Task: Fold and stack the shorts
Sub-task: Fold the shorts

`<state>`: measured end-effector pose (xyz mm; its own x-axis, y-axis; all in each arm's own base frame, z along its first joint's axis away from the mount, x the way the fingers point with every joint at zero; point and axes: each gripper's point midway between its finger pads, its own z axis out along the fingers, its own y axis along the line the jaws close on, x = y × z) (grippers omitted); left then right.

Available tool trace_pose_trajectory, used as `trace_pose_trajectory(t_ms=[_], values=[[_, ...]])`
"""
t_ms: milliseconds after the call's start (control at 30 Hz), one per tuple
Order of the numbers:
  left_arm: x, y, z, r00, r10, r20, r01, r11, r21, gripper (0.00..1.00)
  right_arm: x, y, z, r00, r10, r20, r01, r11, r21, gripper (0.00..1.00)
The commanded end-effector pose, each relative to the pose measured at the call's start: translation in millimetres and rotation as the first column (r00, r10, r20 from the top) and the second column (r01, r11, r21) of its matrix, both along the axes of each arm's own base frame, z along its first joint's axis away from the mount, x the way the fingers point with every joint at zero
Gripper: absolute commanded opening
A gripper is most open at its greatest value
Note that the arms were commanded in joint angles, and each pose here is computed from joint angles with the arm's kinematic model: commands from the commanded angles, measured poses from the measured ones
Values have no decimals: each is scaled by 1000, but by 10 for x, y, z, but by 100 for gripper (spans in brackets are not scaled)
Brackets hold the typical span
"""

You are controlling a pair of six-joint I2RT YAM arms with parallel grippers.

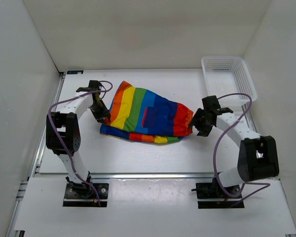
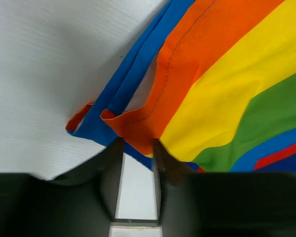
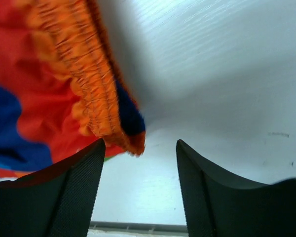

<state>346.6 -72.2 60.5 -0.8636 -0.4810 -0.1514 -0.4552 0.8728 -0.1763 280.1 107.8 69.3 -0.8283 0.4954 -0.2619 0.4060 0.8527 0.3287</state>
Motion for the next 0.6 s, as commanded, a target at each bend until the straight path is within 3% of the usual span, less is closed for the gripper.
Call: trace_pose_trajectory(t_ms=[0, 133, 267, 300, 367, 433, 500, 567], values=[[161, -71, 134, 997, -24, 67, 24, 1000, -1, 35, 82, 45, -162, 1000, 18, -23, -18, 999, 39, 64], [188, -75, 160, 997, -24, 76, 24, 1000, -2, 15, 180, 125, -264, 1000, 22, -22, -21, 997, 73, 48], [191, -57, 157, 997, -22, 77, 21, 1000, 8, 10, 215, 172, -249, 999, 32, -17, -31, 995, 95, 24], [191, -57, 157, 997, -22, 77, 21, 1000, 8, 16, 222, 173, -217, 999, 32, -6, -32, 995, 97, 14], [163, -37, 123, 998, -20, 68, 19, 1000, 18, 49, 228, 175, -184, 999, 32, 4, -33, 995, 99, 3], [109, 2, 95, 998, -16, 59, 14, 999, 37, 78, 219, 155, -169, 1000, 28, 6, -28, 996, 90, 0], [104, 3, 58, 999, -16, 48, 14, 999, 38, 85, 225, 156, -141, 999, 28, 15, -29, 995, 91, 0], [105, 38, 21, 999, -12, 41, 9, 998, 58, 85, 240, 134, -124, 999, 32, 20, -33, 997, 76, 0]])
